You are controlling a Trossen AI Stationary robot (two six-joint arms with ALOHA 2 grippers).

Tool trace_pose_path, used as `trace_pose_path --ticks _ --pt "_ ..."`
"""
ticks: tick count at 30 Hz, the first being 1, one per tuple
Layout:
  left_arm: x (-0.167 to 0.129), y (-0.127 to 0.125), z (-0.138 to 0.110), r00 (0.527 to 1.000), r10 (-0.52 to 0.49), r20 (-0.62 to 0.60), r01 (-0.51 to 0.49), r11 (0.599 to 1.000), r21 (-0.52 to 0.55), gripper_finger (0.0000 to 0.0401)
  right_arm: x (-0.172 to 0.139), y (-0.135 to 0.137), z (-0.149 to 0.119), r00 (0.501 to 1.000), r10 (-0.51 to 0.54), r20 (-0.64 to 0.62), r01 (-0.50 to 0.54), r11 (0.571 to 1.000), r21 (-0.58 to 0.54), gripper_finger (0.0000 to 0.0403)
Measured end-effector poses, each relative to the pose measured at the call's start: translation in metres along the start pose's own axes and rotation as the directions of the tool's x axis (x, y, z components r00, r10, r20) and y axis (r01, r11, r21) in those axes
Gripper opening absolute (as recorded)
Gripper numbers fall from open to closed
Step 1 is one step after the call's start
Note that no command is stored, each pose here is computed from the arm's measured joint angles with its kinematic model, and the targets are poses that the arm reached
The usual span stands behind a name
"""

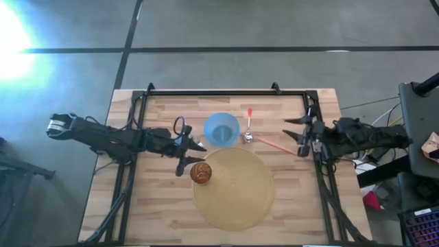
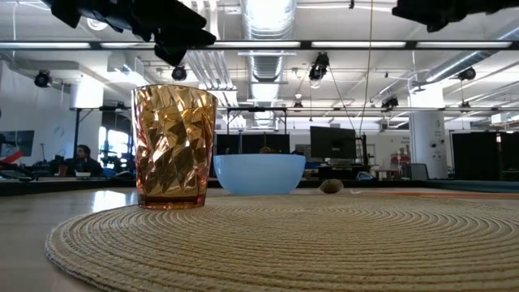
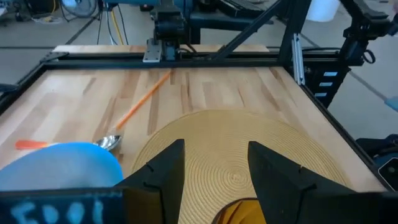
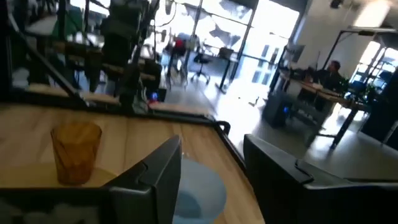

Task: Pick & Place Utensil
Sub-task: Put the blue bowl to the right of the orange cup on the brown mat

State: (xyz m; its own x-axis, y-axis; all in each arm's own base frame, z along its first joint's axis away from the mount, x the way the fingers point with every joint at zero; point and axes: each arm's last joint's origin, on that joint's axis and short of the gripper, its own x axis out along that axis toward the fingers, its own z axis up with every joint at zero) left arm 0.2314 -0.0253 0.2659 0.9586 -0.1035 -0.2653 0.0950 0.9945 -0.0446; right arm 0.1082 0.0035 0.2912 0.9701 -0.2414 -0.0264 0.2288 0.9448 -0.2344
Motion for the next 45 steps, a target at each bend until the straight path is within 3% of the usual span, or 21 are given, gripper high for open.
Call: trace_pose_path --ticks 13,18,24,30,36,39,45 --pt "0.0 0.001 0.003 0.999 0.039 0.018 -0.039 0.999 0.037 0.0168 0.042 0.003 0.047 0.956 0.031 -0.293 -0.066 0.992 -0.111 0.0185" --pt "0.0 0.004 0.001 0.992 0.124 0.01 -0.125 0.991 0.047 0.0168 0.063 0.002 0.049 0.905 0.013 -0.425 -0.065 0.992 -0.109 0.0185" --pt "0.0 0.004 -0.002 0.991 0.132 -0.014 -0.131 0.991 0.019 0.0168 0.091 -0.007 0.039 0.809 -0.041 -0.586 -0.044 0.991 -0.129 0.0185" --pt "0.0 0.004 -0.004 0.991 0.133 -0.029 -0.132 0.991 0.009 0.0168 0.122 -0.015 0.021 0.736 0.136 -0.663 -0.187 0.982 -0.007 0.0185" --pt "0.0 0.004 -0.004 0.991 0.133 -0.035 -0.132 0.991 0.017 0.0168 0.154 -0.015 0.002 0.659 0.18 -0.73 -0.248 0.969 0.015 0.0185" --pt "0.0 0.004 -0.004 0.99 0.133 -0.039 -0.132 0.991 0.032 0.0168 0.17 -0.01 -0.004 0.626 0.257 -0.736 -0.315 0.947 0.063 0.0185" --pt "0.0 0.004 -0.004 0.99 0.133 -0.039 -0.132 0.991 0.032 0.0168 0.2 -0.003 -0.01 0.584 0.331 -0.741 -0.392 0.915 0.099 0.0185"
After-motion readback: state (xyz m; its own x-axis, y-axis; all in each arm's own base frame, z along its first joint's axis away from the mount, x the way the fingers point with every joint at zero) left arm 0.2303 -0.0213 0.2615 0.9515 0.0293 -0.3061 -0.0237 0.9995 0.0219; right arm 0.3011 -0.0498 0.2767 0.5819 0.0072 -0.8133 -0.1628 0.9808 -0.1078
